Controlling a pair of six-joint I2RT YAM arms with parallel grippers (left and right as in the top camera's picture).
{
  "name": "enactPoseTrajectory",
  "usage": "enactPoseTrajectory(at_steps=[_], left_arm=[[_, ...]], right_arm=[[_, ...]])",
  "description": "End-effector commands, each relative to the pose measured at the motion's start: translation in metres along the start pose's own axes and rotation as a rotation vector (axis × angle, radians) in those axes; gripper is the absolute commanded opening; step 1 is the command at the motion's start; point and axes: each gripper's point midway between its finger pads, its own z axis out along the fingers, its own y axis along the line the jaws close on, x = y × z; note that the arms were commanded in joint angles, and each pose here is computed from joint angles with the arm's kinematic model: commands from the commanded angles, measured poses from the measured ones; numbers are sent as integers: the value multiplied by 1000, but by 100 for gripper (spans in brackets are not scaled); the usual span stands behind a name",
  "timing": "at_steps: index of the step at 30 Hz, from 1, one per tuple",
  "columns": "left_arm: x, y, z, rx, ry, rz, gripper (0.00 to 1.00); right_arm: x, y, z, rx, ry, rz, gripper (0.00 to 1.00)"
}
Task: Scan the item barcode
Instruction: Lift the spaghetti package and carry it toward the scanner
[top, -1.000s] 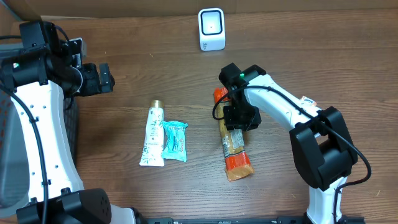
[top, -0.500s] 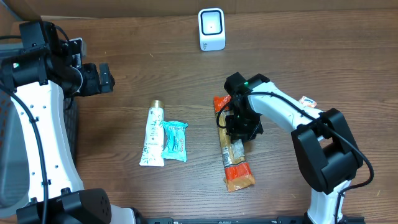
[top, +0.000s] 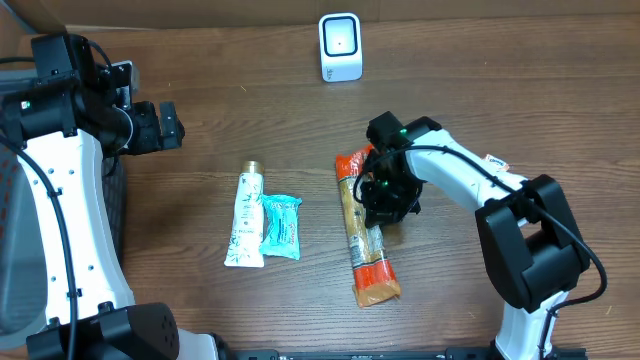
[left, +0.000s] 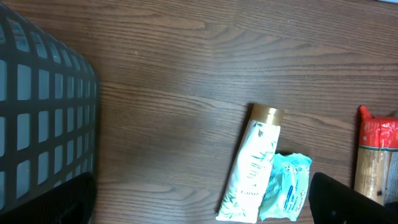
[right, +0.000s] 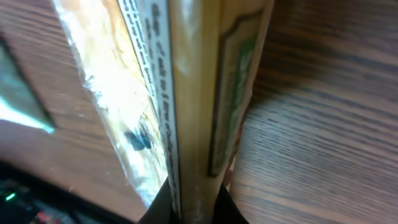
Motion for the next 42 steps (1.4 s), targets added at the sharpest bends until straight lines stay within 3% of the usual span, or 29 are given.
enactPoseTrajectory(at_steps=[1,10,19,30,42], left_arm=[[-4,-1,-5,0,-21,19,100],[-4,-1,-5,1,-21,19,100],[-4,-1,-5,1,-21,19,100],[-4,-1,-5,0,-21,19,100],[-4,-1,-5,0,-21,19,100]], right_arm=[[-12,23,-22,-162,-42,-93,4],[-5,70,-118,-568,-216,-292,4],[3,74,-210,-984,-371,-366,4],[-5,66,-225,-987,-424,-372,4],[-16,84,-274,-961,-515,-445,4]])
